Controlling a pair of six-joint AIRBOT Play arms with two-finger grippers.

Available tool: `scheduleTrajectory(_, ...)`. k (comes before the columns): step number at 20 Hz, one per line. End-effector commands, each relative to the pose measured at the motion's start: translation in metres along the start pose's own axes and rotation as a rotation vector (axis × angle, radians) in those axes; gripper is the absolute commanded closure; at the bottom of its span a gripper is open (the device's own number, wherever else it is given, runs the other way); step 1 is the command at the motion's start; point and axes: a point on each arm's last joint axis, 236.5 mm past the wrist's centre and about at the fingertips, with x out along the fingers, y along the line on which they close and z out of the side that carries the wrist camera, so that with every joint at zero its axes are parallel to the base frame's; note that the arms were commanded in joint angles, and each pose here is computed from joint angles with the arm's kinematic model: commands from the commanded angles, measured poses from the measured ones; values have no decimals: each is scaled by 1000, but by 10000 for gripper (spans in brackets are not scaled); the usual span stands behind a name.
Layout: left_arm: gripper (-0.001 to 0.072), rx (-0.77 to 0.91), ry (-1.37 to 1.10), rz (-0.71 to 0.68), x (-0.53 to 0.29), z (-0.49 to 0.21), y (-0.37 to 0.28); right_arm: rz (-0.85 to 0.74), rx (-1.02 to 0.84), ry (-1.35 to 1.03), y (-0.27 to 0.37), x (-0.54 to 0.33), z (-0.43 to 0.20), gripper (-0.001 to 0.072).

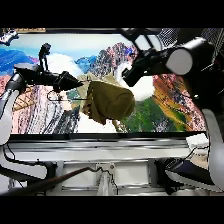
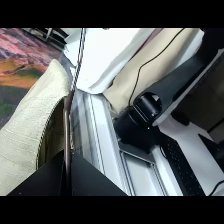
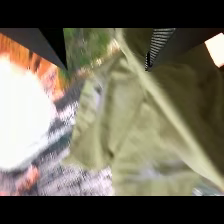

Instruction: Fold the clothes and pants, and hang the long-sleeved shirts on hangers.

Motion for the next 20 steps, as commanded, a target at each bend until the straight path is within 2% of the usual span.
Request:
scheduleTrajectory(1,697,1,1,-3,0,0,-1,98,28,33,-13,12,-24,122)
scheduleTrajectory(7,697,1,1,-7,0,0,-1,302,22,56,28,66,-37,122)
scheduleTrajectory(11,697,1,2,-8,0,0,-2,371,65,46,40,90,-35,122)
scheduleTrajectory(14,697,1,4,-22,0,-1,-5,360,93,-19,35,103,-19,124)
scheduleTrajectory(17,697,1,6,-37,0,-1,-8,422,123,-37,47,113,-14,149)
scheduleTrajectory(19,697,0,6,-37,0,-1,-9,440,86,-37,58,118,-12,331)
scheduleTrajectory(20,697,0,6,-38,0,-2,-9,446,50,-42,64,119,-11,496)
